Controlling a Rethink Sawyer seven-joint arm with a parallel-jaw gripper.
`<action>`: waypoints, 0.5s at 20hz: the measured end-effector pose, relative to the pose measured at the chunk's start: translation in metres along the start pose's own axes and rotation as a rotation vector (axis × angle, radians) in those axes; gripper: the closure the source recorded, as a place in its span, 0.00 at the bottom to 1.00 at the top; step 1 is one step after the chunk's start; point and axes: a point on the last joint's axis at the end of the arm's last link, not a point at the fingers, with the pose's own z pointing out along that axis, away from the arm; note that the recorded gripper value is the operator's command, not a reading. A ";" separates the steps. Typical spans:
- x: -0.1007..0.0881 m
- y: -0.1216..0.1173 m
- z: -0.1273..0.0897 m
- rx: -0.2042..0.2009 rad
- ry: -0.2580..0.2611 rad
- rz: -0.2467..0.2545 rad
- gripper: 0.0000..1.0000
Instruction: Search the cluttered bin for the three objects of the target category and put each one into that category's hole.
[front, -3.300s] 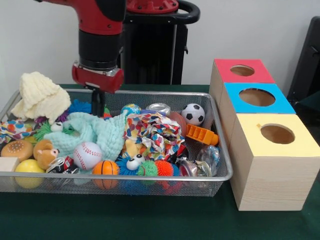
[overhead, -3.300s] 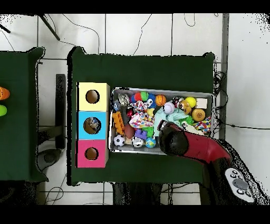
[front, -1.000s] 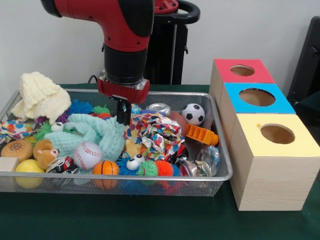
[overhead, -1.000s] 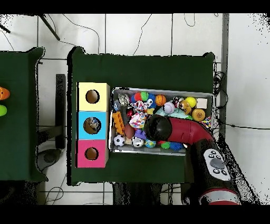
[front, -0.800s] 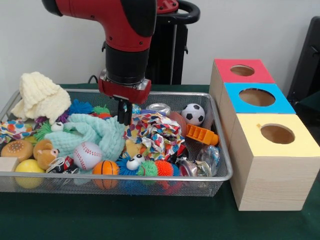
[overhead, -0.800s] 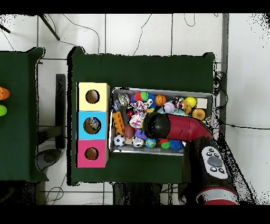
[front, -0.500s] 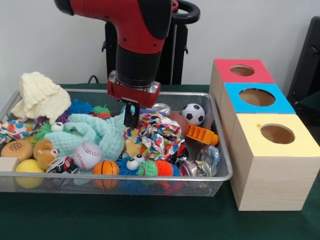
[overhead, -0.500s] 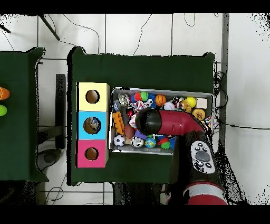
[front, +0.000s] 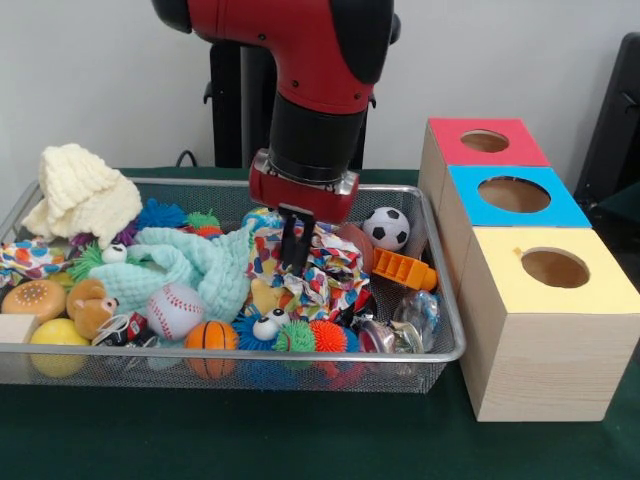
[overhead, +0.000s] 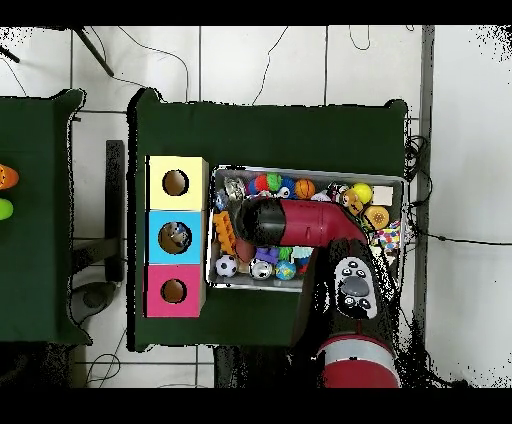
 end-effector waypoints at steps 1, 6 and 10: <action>-0.001 0.002 -0.001 -0.001 0.000 0.005 1.00; -0.006 0.000 -0.005 -0.014 0.002 0.048 1.00; -0.009 -0.007 -0.007 -0.002 -0.004 0.063 1.00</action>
